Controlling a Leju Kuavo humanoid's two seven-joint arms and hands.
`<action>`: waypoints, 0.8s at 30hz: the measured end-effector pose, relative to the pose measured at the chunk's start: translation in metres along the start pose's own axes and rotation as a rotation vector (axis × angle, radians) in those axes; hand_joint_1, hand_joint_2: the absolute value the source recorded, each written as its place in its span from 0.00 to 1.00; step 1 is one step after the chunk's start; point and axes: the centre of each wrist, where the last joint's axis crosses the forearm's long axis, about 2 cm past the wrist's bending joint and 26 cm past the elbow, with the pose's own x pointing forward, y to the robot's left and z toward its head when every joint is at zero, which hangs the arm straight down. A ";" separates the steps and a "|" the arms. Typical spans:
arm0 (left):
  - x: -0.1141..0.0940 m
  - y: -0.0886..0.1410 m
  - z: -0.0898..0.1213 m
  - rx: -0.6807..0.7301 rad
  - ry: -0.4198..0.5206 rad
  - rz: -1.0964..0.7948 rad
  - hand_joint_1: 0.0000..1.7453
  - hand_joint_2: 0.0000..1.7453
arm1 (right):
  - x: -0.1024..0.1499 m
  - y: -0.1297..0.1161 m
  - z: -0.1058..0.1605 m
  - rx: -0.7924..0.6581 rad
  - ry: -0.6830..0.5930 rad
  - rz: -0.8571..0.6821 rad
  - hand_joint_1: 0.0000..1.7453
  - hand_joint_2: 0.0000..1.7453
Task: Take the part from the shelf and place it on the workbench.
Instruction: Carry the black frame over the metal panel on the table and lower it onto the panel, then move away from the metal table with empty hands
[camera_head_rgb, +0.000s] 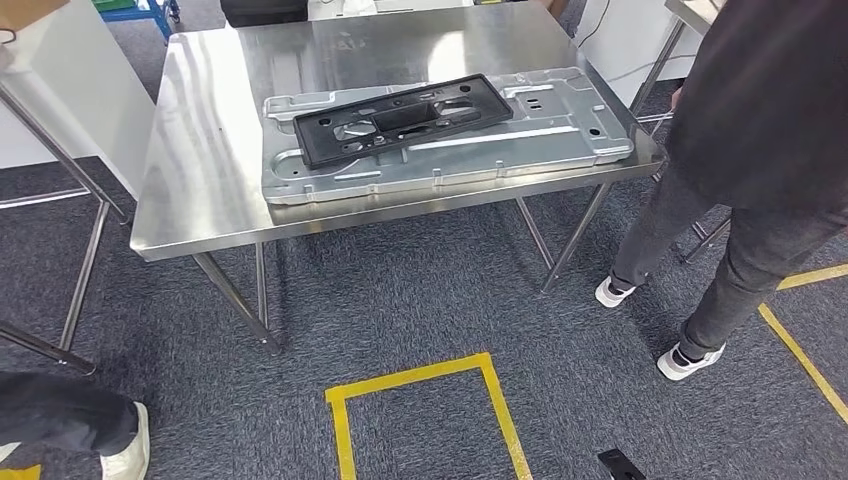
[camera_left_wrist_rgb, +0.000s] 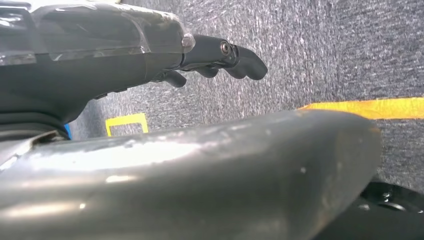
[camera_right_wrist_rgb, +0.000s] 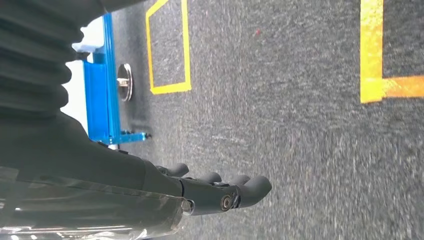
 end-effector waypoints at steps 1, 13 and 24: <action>0.000 0.001 0.000 0.002 -0.001 -0.002 0.00 0.00 | 0.000 0.004 0.000 0.011 -0.005 -0.003 0.00 0.00; 0.002 0.007 -0.001 0.011 -0.011 -0.008 0.00 0.00 | 0.002 0.033 0.005 0.104 -0.030 -0.034 0.00 0.00; 0.003 0.010 -0.002 0.016 -0.027 -0.011 0.00 0.00 | 0.002 0.069 0.012 0.184 -0.035 -0.037 0.00 0.00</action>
